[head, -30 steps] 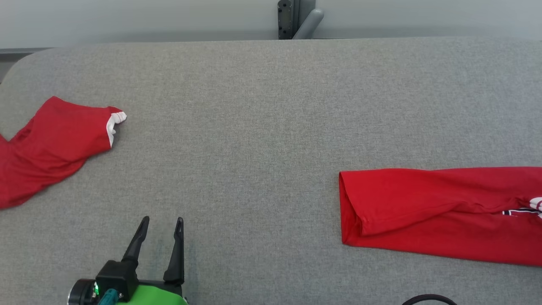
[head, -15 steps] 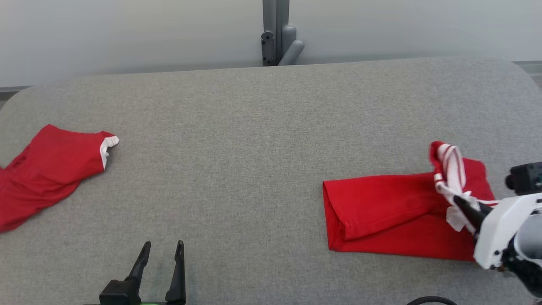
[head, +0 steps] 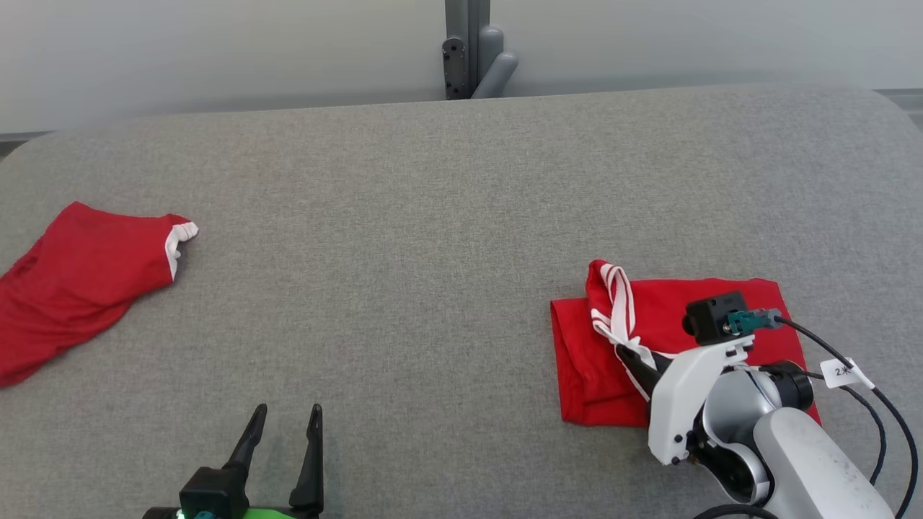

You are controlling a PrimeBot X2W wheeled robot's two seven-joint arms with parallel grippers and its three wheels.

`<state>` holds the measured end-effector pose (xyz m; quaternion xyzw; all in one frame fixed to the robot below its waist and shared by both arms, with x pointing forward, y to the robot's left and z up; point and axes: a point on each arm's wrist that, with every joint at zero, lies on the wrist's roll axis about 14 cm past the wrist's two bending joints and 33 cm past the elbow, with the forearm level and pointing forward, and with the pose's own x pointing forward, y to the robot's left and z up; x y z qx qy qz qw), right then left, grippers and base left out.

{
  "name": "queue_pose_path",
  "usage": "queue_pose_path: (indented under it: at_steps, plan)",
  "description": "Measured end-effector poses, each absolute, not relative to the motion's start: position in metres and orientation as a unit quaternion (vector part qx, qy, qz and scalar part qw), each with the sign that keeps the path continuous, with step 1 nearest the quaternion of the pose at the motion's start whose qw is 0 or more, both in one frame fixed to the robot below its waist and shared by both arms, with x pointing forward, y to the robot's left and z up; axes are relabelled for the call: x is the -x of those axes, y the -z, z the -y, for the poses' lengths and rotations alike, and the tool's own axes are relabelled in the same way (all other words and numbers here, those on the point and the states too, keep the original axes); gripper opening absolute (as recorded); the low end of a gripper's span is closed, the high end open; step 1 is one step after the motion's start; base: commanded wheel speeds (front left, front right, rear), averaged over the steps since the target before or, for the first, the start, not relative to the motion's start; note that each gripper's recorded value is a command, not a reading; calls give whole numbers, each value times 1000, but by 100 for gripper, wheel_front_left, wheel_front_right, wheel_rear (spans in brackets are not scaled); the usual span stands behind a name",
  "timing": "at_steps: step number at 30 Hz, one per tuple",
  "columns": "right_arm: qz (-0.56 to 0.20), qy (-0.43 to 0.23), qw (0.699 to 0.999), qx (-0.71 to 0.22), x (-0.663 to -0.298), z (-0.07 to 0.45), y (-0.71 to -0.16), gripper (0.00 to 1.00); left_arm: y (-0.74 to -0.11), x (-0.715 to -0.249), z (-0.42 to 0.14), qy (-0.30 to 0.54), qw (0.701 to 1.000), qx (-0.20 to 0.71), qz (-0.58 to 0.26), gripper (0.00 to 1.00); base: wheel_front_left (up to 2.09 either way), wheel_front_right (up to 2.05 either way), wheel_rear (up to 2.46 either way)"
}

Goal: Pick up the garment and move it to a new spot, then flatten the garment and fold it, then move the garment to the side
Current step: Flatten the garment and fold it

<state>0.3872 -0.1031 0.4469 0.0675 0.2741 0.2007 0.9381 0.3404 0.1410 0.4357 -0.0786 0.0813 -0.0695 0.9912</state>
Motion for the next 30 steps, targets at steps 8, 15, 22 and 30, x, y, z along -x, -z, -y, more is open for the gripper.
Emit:
queue_pose_path:
  at_steps: [8, 15, 22, 30]
  plan:
    - [-250, -218, 941, -62, -401, 84, -449, 100, -433, -336, -148, 58, 992, 79, -85, 100, 0, 0, 0]
    - [-146, -218, 959, -105, -405, 86, -499, 100, -436, -331, -156, 44, 993, 78, -80, 100, 0, 0, 0]
    - [-20, -101, 986, -128, -387, 164, -537, 100, -440, -324, -156, 37, 993, 86, -73, 100, 0, 0, 0]
    - [-2, 38, 999, 3, -339, 251, -491, 100, -453, -317, -147, 47, 993, 91, -54, 100, 0, 0, 0]
